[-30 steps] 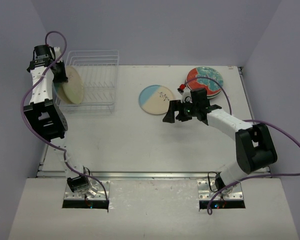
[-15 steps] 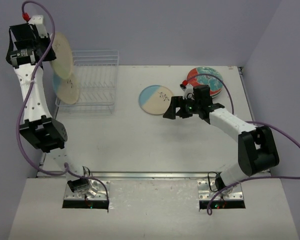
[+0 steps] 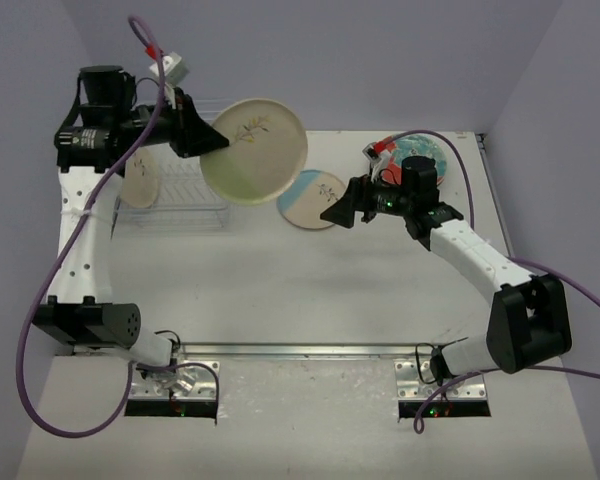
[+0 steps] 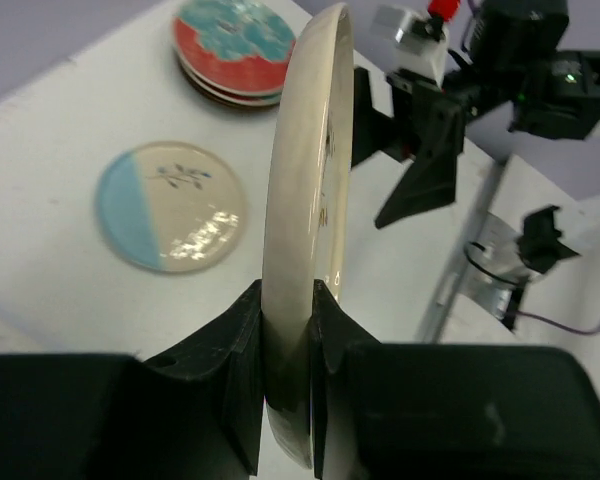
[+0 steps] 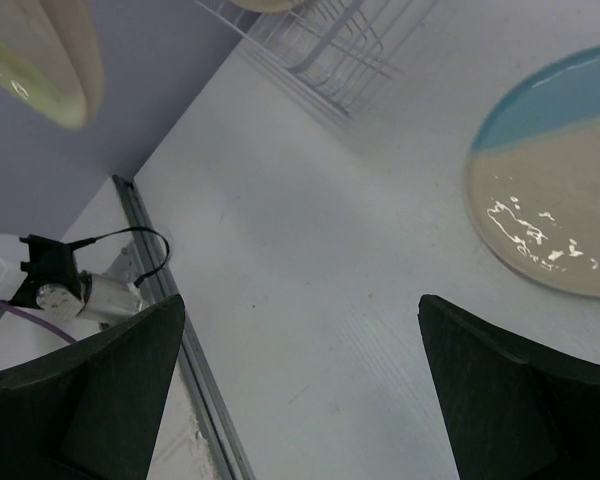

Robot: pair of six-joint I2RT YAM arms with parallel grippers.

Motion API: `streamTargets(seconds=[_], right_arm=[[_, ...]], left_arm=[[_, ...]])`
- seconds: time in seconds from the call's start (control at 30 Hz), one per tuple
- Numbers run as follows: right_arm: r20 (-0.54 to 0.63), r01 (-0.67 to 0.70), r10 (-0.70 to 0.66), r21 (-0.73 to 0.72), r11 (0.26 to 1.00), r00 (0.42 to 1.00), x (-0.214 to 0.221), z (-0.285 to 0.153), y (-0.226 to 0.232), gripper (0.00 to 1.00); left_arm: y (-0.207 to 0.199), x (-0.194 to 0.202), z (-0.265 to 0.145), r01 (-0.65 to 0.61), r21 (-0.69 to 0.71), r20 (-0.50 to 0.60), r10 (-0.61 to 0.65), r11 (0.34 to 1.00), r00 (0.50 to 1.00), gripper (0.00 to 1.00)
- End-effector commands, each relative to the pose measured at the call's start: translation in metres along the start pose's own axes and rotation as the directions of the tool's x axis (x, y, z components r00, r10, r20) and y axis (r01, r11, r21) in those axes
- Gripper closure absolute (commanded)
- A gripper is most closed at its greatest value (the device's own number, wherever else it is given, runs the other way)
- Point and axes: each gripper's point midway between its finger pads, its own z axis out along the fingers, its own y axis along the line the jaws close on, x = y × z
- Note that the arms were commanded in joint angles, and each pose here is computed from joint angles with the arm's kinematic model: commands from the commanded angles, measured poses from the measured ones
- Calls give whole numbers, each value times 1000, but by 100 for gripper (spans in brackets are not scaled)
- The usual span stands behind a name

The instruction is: Unload the plates from the dish rack

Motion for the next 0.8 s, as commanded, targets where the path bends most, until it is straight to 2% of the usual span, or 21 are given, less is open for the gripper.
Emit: streamTargets(seconds=[0.0, 0.27, 0.37, 0.5, 0.57, 0.7, 0.77], right_arm=[[85, 109, -96, -164, 980, 992, -35, -8, 41, 1], [78, 107, -88, -290, 951, 993, -34, -10, 62, 3], [69, 85, -67, -313, 946, 995, -34, -8, 62, 12], [46, 37, -22, -339, 940, 999, -32, -1, 62, 31], [26, 5, 5, -361, 932, 1000, -31, 1, 63, 36], [-27, -90, 86, -390, 916, 996, -25, 6, 61, 65], [-58, -149, 137, -384, 911, 989, -19, 7, 56, 100]], left_arm=[[-48, 20, 22, 75, 298, -52, -62, 952, 997, 100], [-59, 57, 45, 219, 411, -159, -167, 885, 973, 100], [-63, 71, 55, 247, 434, -205, -172, 867, 964, 100], [-68, 85, 63, 266, 453, -245, -168, 851, 955, 100], [-68, 89, 67, 267, 455, -254, -164, 850, 953, 100], [-64, 93, 71, 264, 438, -260, -159, 859, 952, 100], [-54, 95, 76, 251, 388, -261, -155, 887, 953, 96]])
